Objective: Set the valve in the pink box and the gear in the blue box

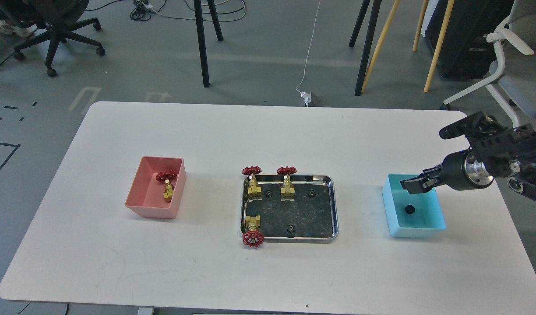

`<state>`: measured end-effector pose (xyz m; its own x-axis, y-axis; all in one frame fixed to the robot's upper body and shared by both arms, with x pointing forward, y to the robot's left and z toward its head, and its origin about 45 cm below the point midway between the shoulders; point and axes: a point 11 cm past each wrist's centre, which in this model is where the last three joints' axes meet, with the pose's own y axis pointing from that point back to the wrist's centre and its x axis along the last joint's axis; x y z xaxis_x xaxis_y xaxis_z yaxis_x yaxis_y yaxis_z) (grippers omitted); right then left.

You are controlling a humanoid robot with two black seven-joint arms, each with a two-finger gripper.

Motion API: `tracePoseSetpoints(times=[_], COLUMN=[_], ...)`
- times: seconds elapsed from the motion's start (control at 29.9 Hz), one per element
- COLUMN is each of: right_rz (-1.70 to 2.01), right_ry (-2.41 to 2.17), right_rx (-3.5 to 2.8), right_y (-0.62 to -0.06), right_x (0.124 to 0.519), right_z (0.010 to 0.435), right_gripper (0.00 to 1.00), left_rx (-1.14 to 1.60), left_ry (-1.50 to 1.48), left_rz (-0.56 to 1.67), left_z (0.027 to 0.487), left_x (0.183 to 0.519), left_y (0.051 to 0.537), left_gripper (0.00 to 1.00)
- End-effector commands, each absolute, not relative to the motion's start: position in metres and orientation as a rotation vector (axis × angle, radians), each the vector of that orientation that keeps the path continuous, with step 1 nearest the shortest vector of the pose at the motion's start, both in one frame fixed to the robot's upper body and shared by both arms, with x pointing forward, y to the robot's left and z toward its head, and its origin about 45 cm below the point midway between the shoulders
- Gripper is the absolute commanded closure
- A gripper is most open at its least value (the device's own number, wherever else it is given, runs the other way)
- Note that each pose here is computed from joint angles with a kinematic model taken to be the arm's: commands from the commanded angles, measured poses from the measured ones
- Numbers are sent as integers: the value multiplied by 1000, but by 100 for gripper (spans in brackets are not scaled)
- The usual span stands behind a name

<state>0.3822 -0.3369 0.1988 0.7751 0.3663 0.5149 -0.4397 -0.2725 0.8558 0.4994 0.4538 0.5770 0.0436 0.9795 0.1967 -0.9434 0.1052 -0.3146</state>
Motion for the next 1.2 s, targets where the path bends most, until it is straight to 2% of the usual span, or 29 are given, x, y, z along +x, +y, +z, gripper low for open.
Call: tracePoseSetpoints(times=[0.0, 0.23, 0.33, 0.47, 0.63, 0.84, 1.0, 1.17], right_rz=[868, 972, 953, 867, 516, 214, 65, -12], right_ry=[-169, -606, -860, -1137, -1473, -1821, -1964, -2016], right_rx=[1731, 1866, 1914, 1949, 2075, 2159, 2199, 2212], right_y=[-312, -284, -299, -331, -366, -366, -352, -348], right_x=[407, 481, 506, 524, 536, 546, 550, 551], right_z=[234, 338, 377, 408, 387, 380, 366, 359], right_gripper=[12, 10, 10, 11, 13, 14, 13, 13], left_rx=[-109, -68, -24, -2, 18, -5, -22, -23], left_ry=[-403, -403, -406, -386, -393, -384, -359, -320], left_rz=[1476, 1438, 1407, 1337, 1264, 1224, 1224, 1261], left_z=[577, 569, 559, 544, 524, 510, 503, 489], left_x=[499, 509, 517, 531, 548, 558, 562, 564], left_y=[455, 434, 418, 380, 320, 268, 251, 258], left_gripper=[4, 4, 4, 4, 4, 4, 4, 4])
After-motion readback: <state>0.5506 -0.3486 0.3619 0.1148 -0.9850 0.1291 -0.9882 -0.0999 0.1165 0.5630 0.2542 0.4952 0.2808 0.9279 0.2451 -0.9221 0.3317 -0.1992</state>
